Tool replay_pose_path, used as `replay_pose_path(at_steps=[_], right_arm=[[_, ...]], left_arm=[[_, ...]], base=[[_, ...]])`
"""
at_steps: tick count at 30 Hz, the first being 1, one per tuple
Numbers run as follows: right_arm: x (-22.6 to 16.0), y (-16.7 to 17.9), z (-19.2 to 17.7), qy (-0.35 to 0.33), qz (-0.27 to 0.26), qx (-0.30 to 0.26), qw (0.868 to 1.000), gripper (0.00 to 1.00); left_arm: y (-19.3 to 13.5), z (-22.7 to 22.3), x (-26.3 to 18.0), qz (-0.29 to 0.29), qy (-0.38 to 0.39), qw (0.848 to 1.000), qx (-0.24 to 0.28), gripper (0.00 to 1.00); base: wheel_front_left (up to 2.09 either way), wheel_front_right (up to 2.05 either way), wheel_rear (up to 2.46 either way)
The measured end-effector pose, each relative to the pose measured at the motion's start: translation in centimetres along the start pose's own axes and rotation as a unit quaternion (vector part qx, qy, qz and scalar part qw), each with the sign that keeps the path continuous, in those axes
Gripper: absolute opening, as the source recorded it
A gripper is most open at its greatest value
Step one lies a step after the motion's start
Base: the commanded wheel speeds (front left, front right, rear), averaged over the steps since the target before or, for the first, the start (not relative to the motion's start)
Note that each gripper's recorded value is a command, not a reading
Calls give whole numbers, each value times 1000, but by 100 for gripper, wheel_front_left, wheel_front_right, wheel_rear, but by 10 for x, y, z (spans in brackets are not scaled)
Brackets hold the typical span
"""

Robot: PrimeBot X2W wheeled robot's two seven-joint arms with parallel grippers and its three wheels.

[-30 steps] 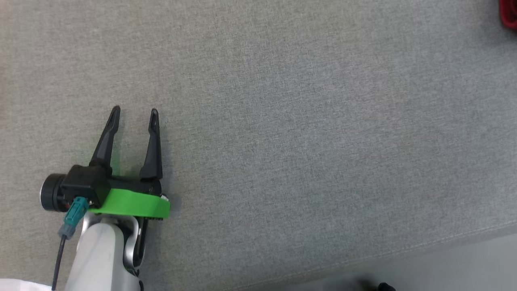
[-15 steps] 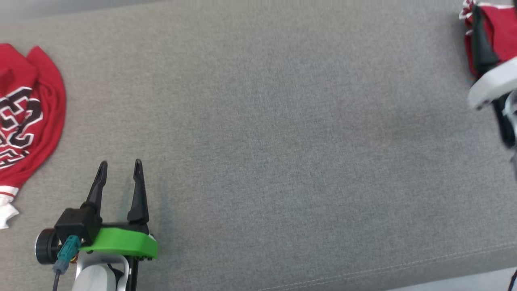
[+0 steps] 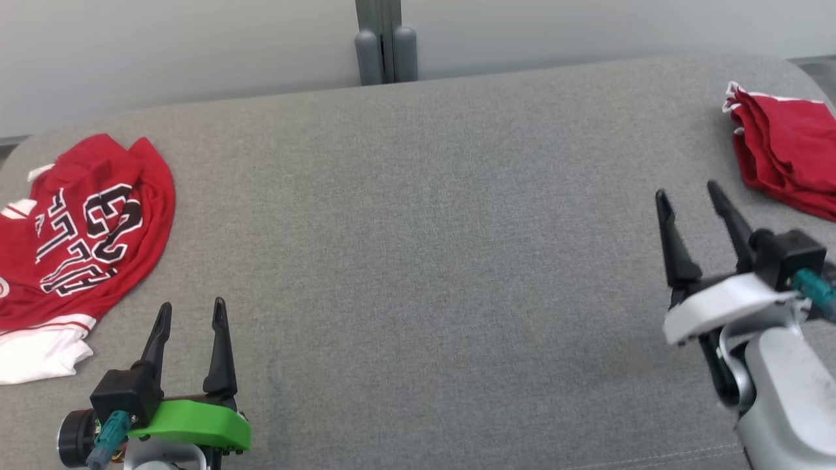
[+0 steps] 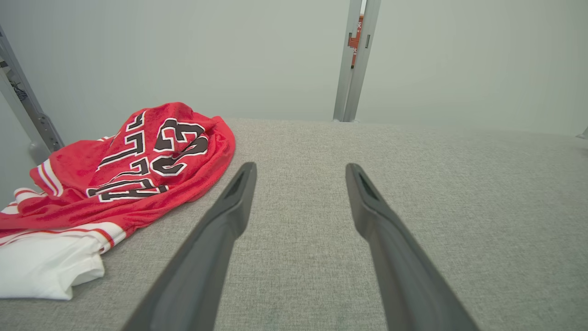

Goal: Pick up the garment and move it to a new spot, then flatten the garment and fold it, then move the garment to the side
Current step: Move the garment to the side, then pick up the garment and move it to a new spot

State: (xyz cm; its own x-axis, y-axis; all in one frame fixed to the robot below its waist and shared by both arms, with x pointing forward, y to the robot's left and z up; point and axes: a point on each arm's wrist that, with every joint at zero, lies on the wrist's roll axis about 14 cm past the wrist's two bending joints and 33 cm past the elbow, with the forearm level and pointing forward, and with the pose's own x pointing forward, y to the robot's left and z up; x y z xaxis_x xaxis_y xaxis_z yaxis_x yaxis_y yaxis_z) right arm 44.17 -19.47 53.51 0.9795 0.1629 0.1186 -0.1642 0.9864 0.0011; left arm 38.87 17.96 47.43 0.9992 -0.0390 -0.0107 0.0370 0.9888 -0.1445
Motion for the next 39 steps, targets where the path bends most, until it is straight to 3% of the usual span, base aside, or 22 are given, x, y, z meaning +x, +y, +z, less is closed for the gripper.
replay_pose_path(at_steps=[15,39], right_arm=[[-63,38,-16,10,-12,60,998,100],[-72,44,-21,15,-23,72,997,100]], left_arm=[[4,14,-22,7,-19,1000,-1,100],[10,13,-28,16,-19,1000,-4,100]], base=[[0,0,0],[0,0,0]])
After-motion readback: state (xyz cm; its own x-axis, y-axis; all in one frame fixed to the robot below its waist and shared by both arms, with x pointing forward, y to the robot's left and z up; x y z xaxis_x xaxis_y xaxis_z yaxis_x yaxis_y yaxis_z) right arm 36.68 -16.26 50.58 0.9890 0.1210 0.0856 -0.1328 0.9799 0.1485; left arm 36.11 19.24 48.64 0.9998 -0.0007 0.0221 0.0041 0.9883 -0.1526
